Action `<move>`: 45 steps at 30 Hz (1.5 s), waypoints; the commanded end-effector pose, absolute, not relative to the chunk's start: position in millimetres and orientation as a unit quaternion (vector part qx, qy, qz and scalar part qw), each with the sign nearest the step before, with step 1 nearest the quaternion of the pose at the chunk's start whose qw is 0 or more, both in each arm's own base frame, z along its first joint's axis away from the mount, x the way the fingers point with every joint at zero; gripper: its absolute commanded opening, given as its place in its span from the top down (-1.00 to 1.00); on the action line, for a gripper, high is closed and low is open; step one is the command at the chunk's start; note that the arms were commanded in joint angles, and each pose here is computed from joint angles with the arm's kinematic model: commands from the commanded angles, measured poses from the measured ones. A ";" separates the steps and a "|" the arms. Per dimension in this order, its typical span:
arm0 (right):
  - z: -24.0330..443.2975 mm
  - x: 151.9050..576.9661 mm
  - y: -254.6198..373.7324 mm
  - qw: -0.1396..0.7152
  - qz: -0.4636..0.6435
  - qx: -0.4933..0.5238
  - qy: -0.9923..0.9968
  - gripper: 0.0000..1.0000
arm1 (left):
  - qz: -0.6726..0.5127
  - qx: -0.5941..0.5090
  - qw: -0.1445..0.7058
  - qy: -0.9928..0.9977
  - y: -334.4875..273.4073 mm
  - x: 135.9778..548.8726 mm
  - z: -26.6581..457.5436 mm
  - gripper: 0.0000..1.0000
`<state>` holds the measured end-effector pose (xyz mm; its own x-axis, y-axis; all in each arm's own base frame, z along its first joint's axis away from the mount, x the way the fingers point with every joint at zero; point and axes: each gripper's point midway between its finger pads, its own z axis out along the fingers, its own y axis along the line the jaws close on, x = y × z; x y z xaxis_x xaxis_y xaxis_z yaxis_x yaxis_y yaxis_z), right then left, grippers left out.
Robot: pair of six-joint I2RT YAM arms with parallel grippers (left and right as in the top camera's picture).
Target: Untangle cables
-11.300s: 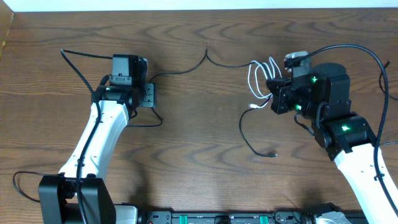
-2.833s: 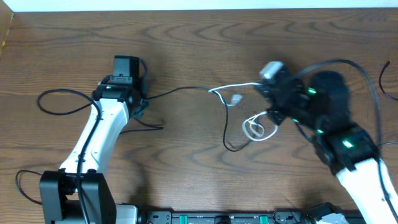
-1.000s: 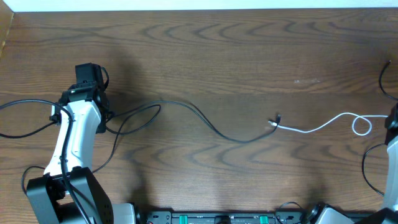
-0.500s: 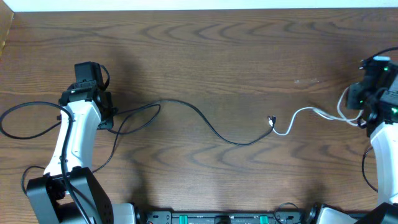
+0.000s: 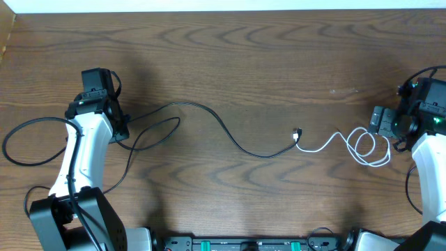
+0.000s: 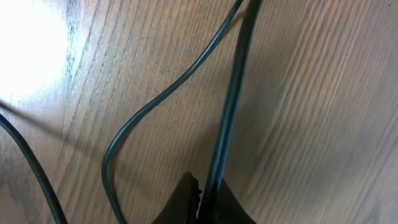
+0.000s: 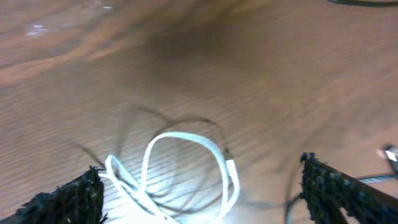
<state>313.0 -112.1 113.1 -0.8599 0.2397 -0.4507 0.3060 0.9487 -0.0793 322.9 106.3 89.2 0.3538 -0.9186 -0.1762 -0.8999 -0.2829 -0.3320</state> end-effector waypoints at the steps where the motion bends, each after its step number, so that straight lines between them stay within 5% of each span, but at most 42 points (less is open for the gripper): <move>1: 116.7 326.8 -75.2 0.245 0.031 0.120 0.961 -0.99 | -0.015 -0.804 0.201 0.559 113.7 324.6 92.7 0.85; 9: 154.5 332.3 27.3 0.269 0.316 0.025 0.909 -0.98 | -0.013 -0.804 0.198 0.560 113.4 323.2 92.1 0.85; 15: 168.9 320.6 67.0 0.242 0.400 -0.001 0.884 -0.98 | -0.010 -0.805 0.196 0.561 113.0 321.5 91.4 0.85; 33: 63.7 256.6 95.1 0.042 0.239 0.196 0.950 -0.96 | 0.000 -0.793 0.190 0.579 112.2 317.5 89.7 0.85; 45: 20.6 254.8 38.5 0.104 0.068 0.267 0.956 -0.99 | 0.000 -0.793 0.189 0.579 112.1 317.3 89.5 0.85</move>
